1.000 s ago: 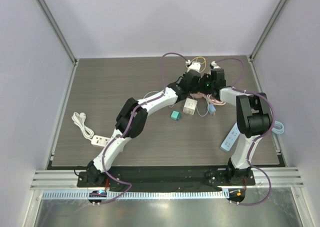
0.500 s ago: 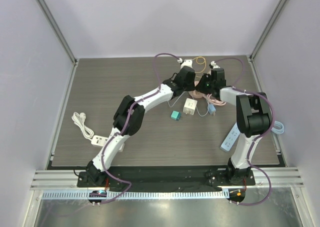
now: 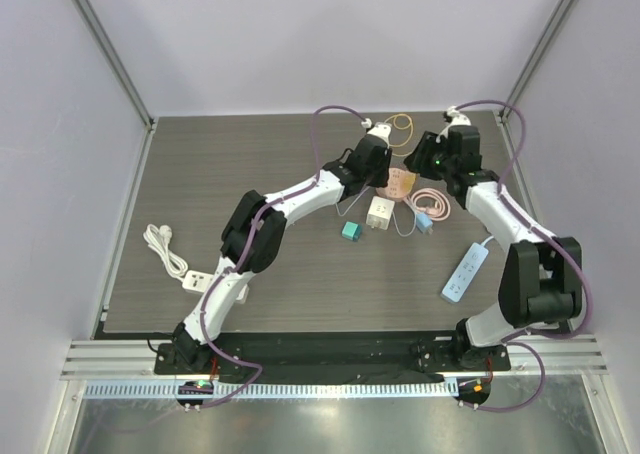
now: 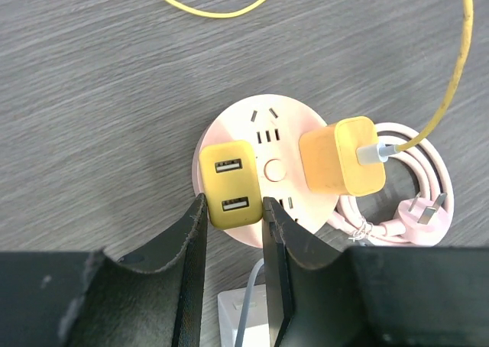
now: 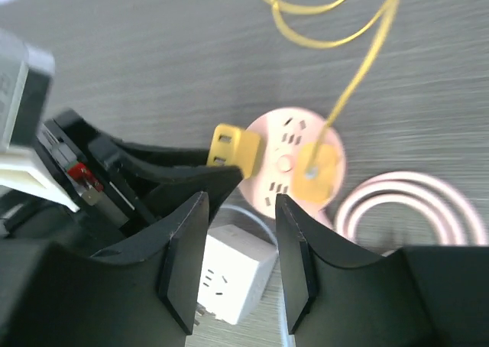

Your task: Pull the plug off the socket

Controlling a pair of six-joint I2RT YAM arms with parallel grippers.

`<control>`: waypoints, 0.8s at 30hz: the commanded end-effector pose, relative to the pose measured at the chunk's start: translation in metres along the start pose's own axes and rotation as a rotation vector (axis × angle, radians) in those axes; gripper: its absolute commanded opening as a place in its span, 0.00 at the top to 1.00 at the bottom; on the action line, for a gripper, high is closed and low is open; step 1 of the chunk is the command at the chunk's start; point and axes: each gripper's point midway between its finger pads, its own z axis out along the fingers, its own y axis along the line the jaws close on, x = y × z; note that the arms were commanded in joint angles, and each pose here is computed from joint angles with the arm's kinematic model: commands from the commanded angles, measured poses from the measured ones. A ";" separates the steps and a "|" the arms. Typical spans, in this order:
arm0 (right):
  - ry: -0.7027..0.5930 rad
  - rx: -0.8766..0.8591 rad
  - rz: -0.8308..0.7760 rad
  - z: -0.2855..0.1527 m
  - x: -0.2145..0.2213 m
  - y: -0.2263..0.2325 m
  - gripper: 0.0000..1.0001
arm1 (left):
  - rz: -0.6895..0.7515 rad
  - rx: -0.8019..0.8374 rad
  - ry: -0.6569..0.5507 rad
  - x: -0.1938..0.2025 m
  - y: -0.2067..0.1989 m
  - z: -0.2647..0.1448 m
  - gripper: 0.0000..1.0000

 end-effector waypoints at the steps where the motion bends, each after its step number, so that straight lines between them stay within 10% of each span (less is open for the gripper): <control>1: -0.024 0.122 0.029 -0.019 -0.012 -0.048 0.53 | 0.082 0.107 -0.099 -0.044 -0.027 -0.026 1.00; 24: 0.012 -0.127 0.325 0.034 0.004 -0.102 0.41 | 0.292 0.342 -0.238 -0.067 -0.064 -0.052 1.00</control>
